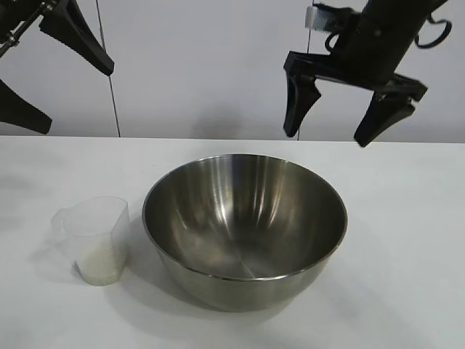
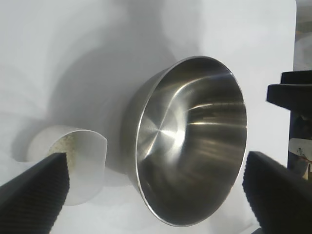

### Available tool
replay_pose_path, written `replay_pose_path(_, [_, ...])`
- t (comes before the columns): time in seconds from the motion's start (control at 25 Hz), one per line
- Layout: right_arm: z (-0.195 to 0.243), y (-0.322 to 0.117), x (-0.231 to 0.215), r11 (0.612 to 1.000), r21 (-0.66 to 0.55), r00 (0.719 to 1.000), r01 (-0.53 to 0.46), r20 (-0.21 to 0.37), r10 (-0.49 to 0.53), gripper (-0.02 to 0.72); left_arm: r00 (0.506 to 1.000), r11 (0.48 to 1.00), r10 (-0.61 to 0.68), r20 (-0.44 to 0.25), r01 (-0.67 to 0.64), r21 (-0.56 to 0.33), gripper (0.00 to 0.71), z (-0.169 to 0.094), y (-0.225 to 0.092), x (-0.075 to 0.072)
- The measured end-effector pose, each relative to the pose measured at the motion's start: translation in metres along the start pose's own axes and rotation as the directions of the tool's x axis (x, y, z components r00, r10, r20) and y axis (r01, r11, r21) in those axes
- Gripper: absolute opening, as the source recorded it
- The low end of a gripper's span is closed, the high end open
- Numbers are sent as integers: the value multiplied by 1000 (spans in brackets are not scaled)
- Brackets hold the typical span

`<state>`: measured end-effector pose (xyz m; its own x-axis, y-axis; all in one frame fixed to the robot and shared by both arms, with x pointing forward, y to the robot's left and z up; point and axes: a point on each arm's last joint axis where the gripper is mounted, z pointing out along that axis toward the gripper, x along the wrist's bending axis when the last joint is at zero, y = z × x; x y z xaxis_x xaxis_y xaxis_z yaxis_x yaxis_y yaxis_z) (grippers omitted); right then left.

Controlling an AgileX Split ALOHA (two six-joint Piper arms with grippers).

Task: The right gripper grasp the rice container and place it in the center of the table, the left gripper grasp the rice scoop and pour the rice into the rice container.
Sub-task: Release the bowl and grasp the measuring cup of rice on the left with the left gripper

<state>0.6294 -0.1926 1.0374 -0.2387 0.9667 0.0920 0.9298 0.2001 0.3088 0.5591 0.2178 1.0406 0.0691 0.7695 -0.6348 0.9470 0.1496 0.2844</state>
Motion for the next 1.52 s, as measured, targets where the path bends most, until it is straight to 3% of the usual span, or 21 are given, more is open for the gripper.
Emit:
replay_pose_path(0.16, [-30, 15, -25, 999, -40, 993, 0, 117, 5, 694, 1000, 1000, 0, 0, 0, 0, 695, 0, 0, 0])
replay_pose_path(0.44, [-64, -2, -139, 974, -44, 948, -222, 223, 226, 694, 1000, 1000, 0, 0, 0, 0, 695, 0, 0, 0])
replay_pose_path(0.52, [-77, -12, -164, 958, -64, 934, -279, 215, 287, 694, 1000, 1000, 0, 0, 0, 0, 695, 0, 0, 0])
replay_pose_path(0.64, [-110, -26, -178, 934, -143, 927, -329, 142, 348, 691, 1000, 1000, 0, 0, 0, 0, 695, 0, 0, 0])
replay_pose_path(0.84, [-187, -55, -148, 904, -321, 943, -283, 79, 323, 678, 1000, 1000, 0, 0, 0, 0, 695, 0, 0, 0])
replay_pose_path(0.92, [-206, -72, -126, 893, -372, 959, -255, 23, 283, 675, 1000, 1000, 0, 0, 0, 0, 695, 0, 0, 0])
replay_pose_path(1.04, [-231, -100, -93, 844, -500, 979, -195, -46, 199, 674, 1000, 1000, 0, 0, 0, 0, 695, 0, 0, 0])
replay_pose_path(1.28, [-249, -168, -45, 724, -686, 996, -77, -16, 90, 671, 1000, 1000, 0, 0, 0, 0, 695, 0, 0, 0])
replay_pose_path(1.4, [-244, -203, -23, 698, -716, 999, -21, 5, 35, 671, 1000, 1000, 0, 0, 0, 0, 695, 0, 0, 0])
replay_pose_path(1.52, [-239, -227, -7, 697, -716, 999, 43, 34, -27, 671, 1000, 1000, 0, 0, 0, 0, 695, 0, 0, 0])
